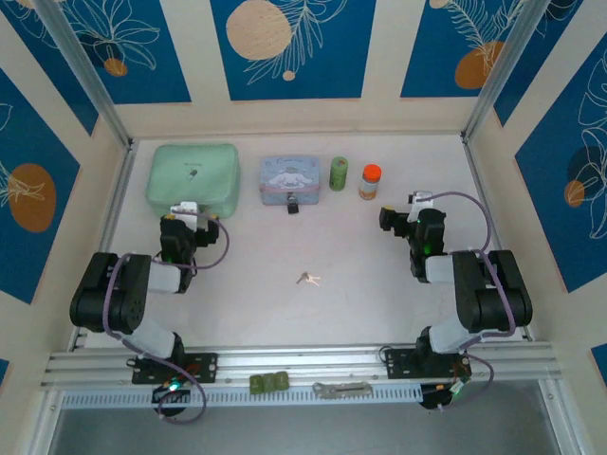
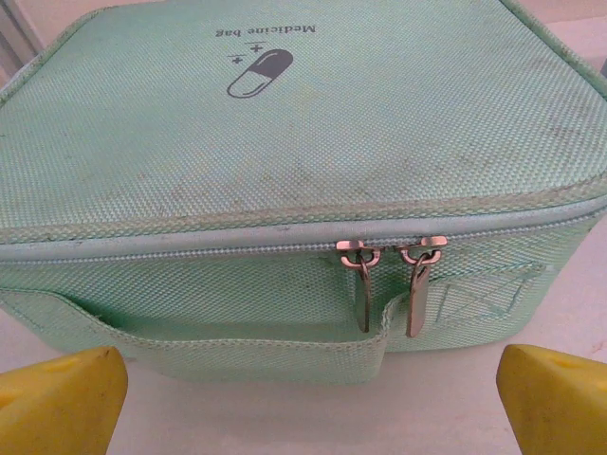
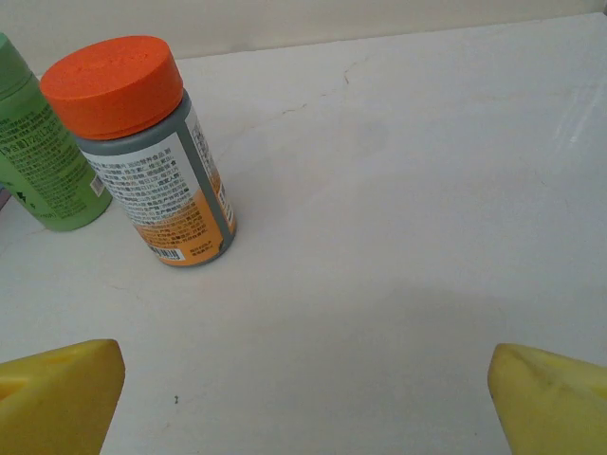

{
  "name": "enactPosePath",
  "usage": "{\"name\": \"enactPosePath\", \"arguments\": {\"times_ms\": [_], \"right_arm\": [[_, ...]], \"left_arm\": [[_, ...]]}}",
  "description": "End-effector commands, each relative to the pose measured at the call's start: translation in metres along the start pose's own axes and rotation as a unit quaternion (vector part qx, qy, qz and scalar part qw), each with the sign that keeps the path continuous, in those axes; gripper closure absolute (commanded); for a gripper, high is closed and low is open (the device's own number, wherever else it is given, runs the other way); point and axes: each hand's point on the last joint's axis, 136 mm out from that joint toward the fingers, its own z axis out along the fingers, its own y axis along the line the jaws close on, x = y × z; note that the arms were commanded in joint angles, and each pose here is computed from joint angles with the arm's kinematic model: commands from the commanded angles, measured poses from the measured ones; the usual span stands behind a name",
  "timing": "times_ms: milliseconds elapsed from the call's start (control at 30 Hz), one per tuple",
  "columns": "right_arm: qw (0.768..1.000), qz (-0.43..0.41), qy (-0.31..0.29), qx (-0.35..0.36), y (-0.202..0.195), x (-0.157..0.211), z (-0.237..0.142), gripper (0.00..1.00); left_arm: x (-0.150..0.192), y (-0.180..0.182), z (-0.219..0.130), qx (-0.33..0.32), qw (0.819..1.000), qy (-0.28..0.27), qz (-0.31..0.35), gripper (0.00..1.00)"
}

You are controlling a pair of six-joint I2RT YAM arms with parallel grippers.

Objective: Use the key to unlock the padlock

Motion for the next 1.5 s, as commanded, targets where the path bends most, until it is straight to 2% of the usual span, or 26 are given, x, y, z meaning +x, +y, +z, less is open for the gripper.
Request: {"name": "enactPosePath", "arguments": {"times_ms": [0,767,1000,1133,1200,1300,1400,1467], "right_arm": [[1.000,-0.003,-0.008,-0.001,0.002,-0.004,-0.001,0.01],[1.000,-0.015,-0.015,-0.009,0.008,-0.010,-0.005,0.01],[0.997,-0.078,-0.016,-0.002,0.039,-0.055,-0.031,0.03],[0.993,-0.090,0.008,-0.071,0.086,-0.059,-0.041,0.03],[0.984,-0.112,0.038,-0.134,0.124,-0.047,-0.048,0.03],[0.953,-0.171,0.089,-0.234,0.188,-0.020,-0.065,0.04],[0.902,-0.239,0.154,-0.324,0.243,0.015,-0.090,0.05],[0.863,-0.281,0.209,-0.364,0.266,0.039,-0.105,0.11]], "left_arm": [[-0.007,-0.005,0.003,0.012,1.000,-0.007,0.005,0.01],[-0.008,-0.004,0.002,0.011,1.000,-0.009,0.006,0.01],[-0.048,0.008,-0.025,-0.029,0.999,-0.023,0.007,0.01],[-0.080,0.011,-0.040,-0.032,0.996,-0.045,-0.066,0.01],[-0.086,0.004,-0.044,-0.009,0.992,-0.035,-0.123,0.01],[-0.086,-0.018,-0.049,0.046,0.981,-0.001,-0.191,0.01],[-0.077,-0.025,-0.054,0.057,0.968,0.026,-0.243,0.01],[-0.069,-0.025,-0.057,0.054,0.960,0.037,-0.271,0.01]]}}
